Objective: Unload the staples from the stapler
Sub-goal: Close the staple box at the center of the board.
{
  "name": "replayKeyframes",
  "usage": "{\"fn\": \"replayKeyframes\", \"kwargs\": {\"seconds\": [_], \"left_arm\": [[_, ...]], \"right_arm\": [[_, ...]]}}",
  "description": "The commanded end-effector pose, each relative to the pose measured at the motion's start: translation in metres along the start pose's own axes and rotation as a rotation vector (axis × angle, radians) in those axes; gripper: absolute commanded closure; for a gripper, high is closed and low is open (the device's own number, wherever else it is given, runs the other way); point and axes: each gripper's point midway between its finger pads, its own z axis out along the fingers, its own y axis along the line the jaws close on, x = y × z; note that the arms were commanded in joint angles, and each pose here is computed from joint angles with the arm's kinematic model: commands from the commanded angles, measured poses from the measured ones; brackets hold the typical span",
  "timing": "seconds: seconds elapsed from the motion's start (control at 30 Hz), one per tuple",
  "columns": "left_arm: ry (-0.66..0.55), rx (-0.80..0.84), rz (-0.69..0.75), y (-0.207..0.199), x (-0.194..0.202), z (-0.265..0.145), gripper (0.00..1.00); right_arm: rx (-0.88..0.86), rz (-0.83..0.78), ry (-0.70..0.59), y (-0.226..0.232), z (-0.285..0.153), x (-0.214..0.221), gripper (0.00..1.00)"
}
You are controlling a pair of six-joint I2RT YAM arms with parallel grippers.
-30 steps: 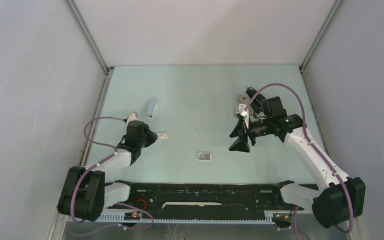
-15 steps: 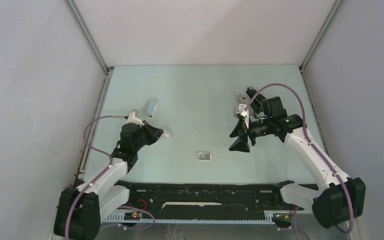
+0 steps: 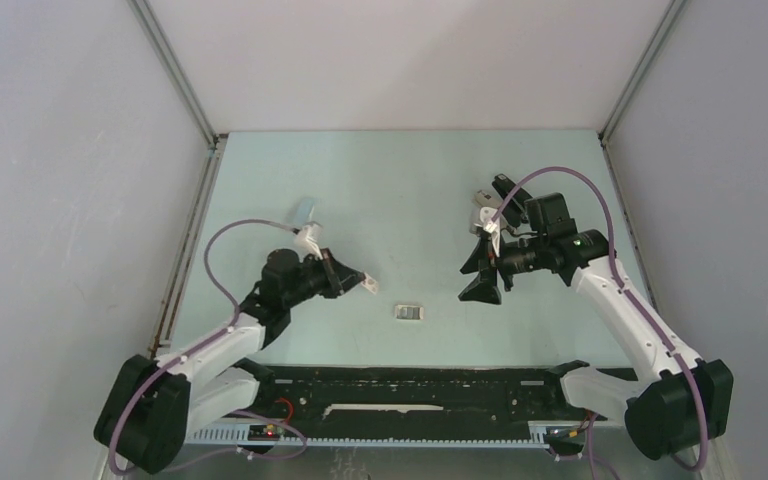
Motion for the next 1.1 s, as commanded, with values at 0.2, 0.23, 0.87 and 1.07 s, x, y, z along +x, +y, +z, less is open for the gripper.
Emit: {"fn": "replayKeyframes", "kwargs": {"seconds": [0.2, 0.23, 0.87, 1.07], "left_arm": [[0.159, 0.26, 0.188, -0.094, 0.018, 0.053, 1.0], [0.175, 0.271, 0.194, -0.098, 0.022, 0.059, 1.0], [0.577, 0.349, 0.247, -0.131, 0.107, 0.166, 1.0], [0.654, 0.299, 0.245, -0.117, 0.121, 0.182, 0.97]], "right_arm": [[0.084, -0.057, -0.078, -0.003, -0.024, -0.018, 0.27], [0.096, -0.056, -0.086, -0.003, -0.027, -0.019, 0.27], [0.177, -0.055, -0.127, -0.01, -0.046, -0.026, 0.26], [0.173, -0.053, -0.127, -0.01, -0.046, -0.026, 0.26]]}}
